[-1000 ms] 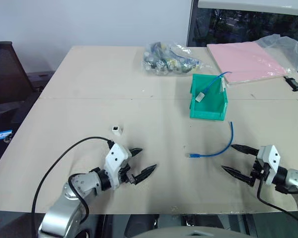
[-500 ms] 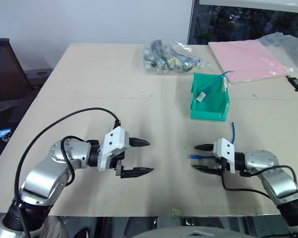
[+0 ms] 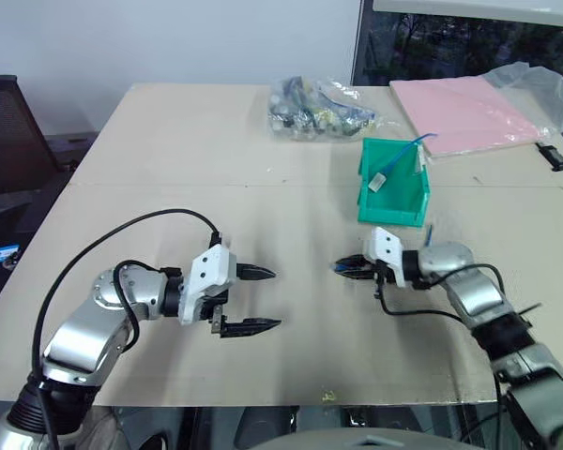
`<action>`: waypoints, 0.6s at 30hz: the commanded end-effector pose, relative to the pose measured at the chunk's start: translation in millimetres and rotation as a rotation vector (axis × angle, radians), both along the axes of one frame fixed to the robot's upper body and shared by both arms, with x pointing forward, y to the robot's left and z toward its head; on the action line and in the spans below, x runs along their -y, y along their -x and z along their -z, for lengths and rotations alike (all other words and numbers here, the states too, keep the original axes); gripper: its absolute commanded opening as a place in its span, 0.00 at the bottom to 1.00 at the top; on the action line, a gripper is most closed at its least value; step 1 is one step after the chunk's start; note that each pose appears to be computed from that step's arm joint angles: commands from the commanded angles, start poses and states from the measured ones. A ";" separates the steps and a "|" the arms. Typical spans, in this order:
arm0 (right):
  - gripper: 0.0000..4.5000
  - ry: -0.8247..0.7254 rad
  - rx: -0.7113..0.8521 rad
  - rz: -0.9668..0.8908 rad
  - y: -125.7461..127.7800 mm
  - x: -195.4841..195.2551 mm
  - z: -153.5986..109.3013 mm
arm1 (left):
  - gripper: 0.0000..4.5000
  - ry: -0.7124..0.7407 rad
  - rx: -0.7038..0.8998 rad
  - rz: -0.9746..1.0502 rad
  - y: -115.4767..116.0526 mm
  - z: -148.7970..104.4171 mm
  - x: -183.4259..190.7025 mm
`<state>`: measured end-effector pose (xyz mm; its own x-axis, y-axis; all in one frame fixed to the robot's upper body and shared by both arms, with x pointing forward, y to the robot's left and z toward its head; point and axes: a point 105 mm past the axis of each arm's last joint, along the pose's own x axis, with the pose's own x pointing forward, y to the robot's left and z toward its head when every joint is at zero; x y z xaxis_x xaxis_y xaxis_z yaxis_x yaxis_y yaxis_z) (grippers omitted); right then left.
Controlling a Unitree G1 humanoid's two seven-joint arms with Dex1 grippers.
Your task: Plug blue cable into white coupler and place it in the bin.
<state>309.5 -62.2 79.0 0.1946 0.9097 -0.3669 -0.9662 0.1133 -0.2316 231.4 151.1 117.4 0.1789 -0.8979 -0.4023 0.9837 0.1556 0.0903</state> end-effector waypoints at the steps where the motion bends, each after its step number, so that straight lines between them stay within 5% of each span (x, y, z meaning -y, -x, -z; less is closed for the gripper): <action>1: 0.10 -0.029 0.015 0.002 -10.3 -8.6 -8.0 | 0.97 -0.009 0.024 0.039 -4.2 0.8 2.4; 4: 0.31 -0.078 0.029 0.026 -8.5 -1.5 -16.8 | 0.97 -0.007 0.008 0.060 -9.3 5.9 6.6; 10: 0.99 -0.313 0.077 0.230 14.6 43.2 -59.3 | 0.97 -0.024 0.068 0.105 -43.0 10.3 29.4; 18: 0.99 -0.323 -0.009 0.310 61.8 80.0 -51.0 | 0.97 -0.028 0.123 0.155 -82.7 16.7 63.9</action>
<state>253.2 -141.4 112.1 0.4796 0.8693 -0.1198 -0.8775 0.4746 -0.0692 310.1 89.6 102.5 0.1018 -0.9127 -0.3959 0.9821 0.0289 0.1860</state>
